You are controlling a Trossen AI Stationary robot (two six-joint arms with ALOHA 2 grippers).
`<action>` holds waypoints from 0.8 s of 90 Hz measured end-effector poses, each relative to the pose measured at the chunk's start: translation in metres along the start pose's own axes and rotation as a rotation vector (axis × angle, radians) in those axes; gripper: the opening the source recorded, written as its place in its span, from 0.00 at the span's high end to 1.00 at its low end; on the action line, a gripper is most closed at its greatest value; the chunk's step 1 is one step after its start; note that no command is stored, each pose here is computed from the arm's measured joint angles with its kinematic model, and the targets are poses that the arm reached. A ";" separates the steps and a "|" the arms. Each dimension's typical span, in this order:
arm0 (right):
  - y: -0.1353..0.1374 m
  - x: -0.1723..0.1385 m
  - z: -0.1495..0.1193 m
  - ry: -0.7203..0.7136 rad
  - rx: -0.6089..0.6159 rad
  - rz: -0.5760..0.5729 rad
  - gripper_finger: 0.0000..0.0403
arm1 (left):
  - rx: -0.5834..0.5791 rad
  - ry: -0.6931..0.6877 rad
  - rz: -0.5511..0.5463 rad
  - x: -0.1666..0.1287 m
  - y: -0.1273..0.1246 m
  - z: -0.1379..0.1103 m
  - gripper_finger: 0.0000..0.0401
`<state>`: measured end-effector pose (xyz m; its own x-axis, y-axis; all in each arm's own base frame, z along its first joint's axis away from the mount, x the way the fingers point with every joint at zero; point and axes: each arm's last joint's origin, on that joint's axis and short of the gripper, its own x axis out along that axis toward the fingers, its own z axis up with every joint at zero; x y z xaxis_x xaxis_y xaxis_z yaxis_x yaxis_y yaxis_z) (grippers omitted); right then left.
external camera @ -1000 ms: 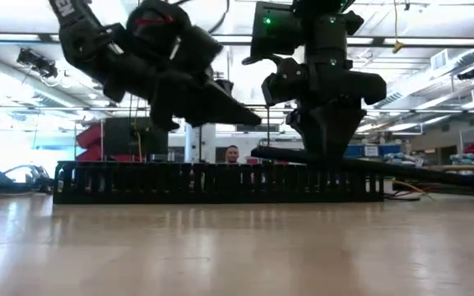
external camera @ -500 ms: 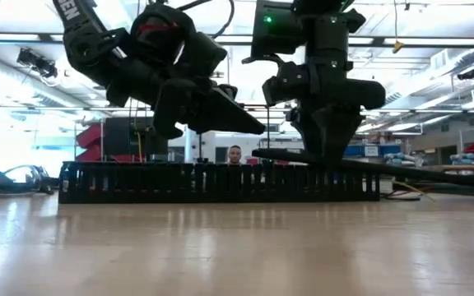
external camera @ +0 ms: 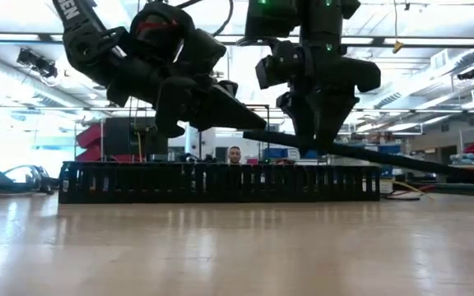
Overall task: Ziptie cables
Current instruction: Close the black cable duct
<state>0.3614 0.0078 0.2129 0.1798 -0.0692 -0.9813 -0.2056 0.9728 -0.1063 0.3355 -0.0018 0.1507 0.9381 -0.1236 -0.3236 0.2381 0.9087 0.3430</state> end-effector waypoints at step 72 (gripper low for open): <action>-0.020 0.001 -0.003 -0.028 0.005 0.063 0.41 | -0.015 0.055 0.043 -0.001 0.005 -0.006 0.90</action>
<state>0.3627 -0.0124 0.2131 0.1934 -0.0020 -0.9811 -0.2123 0.9762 -0.0439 0.3345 0.0052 0.1476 0.9321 -0.0625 -0.3569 0.1934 0.9187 0.3443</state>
